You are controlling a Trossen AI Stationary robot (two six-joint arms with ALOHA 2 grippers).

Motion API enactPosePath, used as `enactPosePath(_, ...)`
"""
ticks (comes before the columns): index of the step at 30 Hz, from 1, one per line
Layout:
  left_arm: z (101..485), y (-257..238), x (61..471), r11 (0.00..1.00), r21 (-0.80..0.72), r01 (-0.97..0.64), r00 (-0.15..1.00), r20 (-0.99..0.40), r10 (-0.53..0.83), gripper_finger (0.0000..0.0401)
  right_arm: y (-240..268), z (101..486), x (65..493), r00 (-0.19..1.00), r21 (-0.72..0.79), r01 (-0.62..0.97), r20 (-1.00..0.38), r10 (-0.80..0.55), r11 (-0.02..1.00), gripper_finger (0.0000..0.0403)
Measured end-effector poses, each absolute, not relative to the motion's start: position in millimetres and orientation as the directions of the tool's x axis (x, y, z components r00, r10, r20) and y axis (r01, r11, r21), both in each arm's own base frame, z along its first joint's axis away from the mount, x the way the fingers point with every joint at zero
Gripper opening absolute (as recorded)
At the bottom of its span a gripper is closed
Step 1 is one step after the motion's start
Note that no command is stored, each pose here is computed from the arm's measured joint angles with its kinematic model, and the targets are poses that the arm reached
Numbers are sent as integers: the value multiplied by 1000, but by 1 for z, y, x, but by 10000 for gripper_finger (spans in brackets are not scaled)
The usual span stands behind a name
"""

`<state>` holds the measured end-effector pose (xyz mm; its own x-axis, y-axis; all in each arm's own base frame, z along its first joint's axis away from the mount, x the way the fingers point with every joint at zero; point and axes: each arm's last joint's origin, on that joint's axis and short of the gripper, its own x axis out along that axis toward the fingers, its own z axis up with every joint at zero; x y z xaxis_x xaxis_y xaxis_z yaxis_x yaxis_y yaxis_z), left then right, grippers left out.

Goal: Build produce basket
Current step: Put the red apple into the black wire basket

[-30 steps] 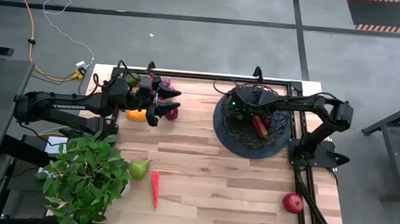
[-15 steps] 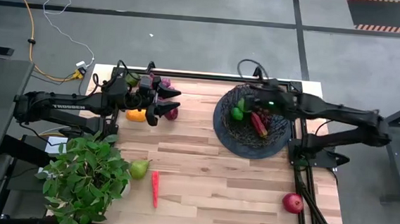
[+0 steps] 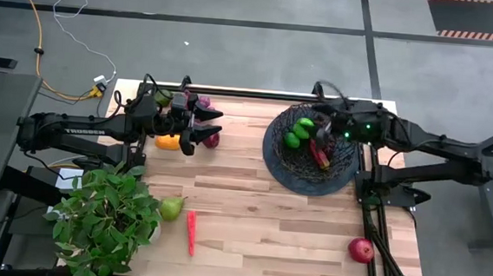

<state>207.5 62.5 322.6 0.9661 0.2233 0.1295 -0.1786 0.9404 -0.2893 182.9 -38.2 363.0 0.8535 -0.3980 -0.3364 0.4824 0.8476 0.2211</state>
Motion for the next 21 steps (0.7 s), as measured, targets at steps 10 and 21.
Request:
enactPosePath(10,323,61,208,942,-293,-161,970,130,206,241,-33,308,206,994,250,92,28,-102,964,378)
enactPosePath(21,329,66,195,955,-276,-107,978,143,151,241,-31,305,199,955,362,-58,292,-54,930,378)
